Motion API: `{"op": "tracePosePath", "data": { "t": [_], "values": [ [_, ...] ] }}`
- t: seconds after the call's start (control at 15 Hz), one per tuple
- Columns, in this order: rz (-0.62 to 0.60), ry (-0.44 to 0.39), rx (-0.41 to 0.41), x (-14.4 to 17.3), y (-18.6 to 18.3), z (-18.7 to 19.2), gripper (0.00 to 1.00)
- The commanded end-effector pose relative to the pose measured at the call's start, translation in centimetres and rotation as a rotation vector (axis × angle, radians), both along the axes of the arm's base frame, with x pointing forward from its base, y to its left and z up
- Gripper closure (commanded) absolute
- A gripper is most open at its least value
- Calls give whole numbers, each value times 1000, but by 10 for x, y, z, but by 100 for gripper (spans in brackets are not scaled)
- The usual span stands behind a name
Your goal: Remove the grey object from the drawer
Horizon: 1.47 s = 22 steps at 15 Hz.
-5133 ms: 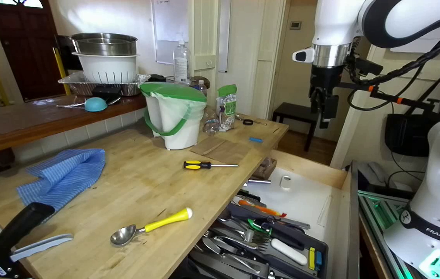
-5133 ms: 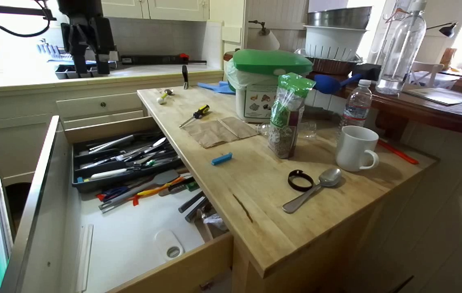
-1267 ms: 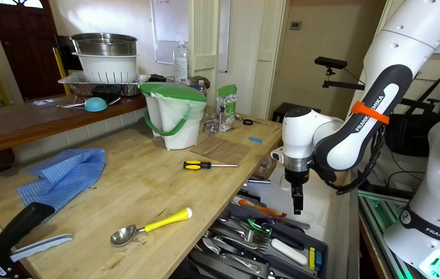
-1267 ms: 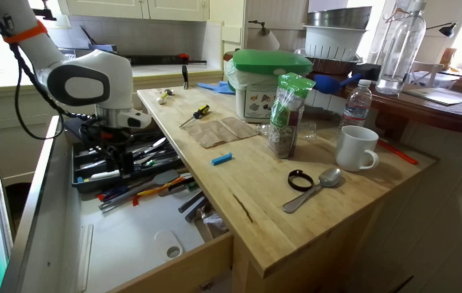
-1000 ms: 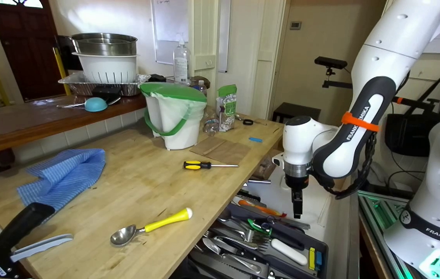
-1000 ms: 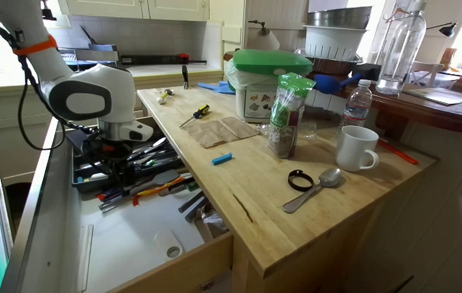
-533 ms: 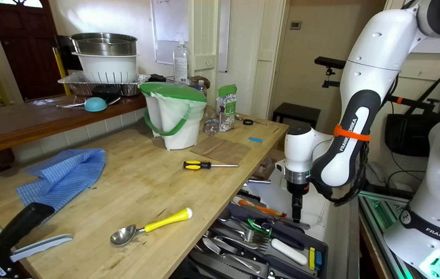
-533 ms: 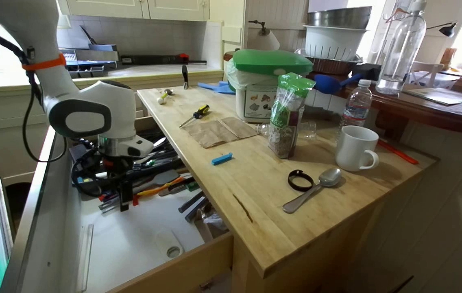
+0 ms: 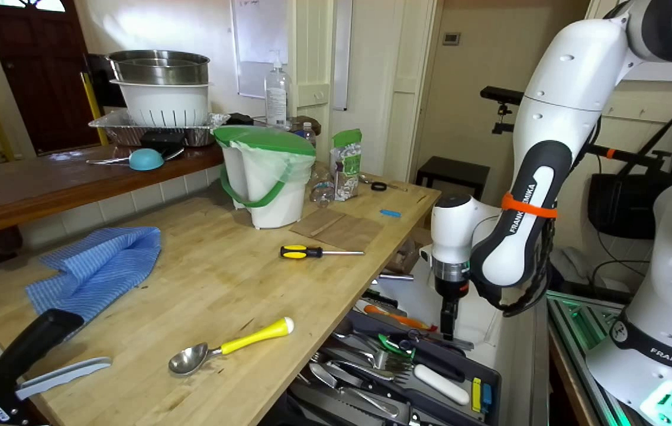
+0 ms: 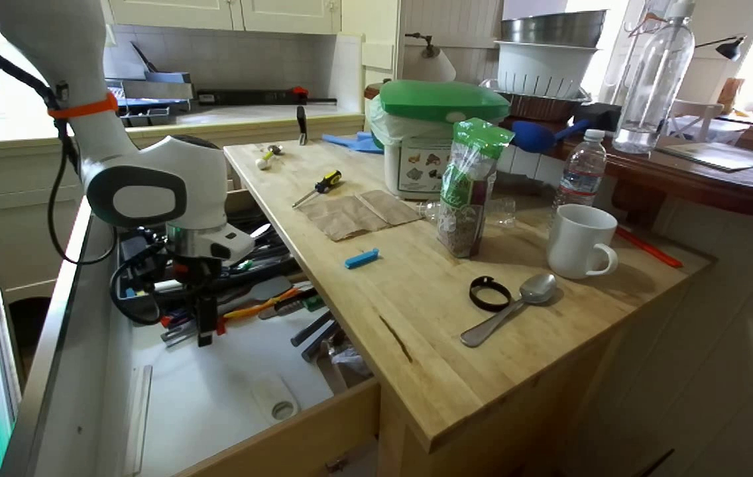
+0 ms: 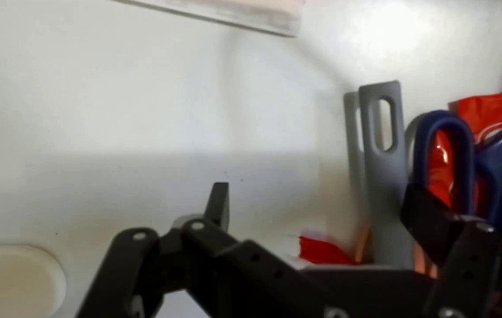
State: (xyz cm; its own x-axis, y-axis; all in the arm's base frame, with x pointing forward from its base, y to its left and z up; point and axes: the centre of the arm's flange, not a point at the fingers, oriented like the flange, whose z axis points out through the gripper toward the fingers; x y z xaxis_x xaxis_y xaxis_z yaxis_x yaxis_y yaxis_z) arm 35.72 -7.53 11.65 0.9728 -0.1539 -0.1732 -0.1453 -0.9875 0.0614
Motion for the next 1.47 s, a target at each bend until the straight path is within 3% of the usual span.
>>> {"op": "tracePosePath", "data": {
  "t": [0.0,0.27,0.6,1.27,1.4],
  "values": [
    [-1,0,2,1,1,0,0],
    [-1,0,3,2,2,0,0],
    [1,-116,0,16,3,9,0],
    [29,-104,-34,27,10,-13,4],
    [13,-90,-58,28,6,-17,2]
  ]
}}
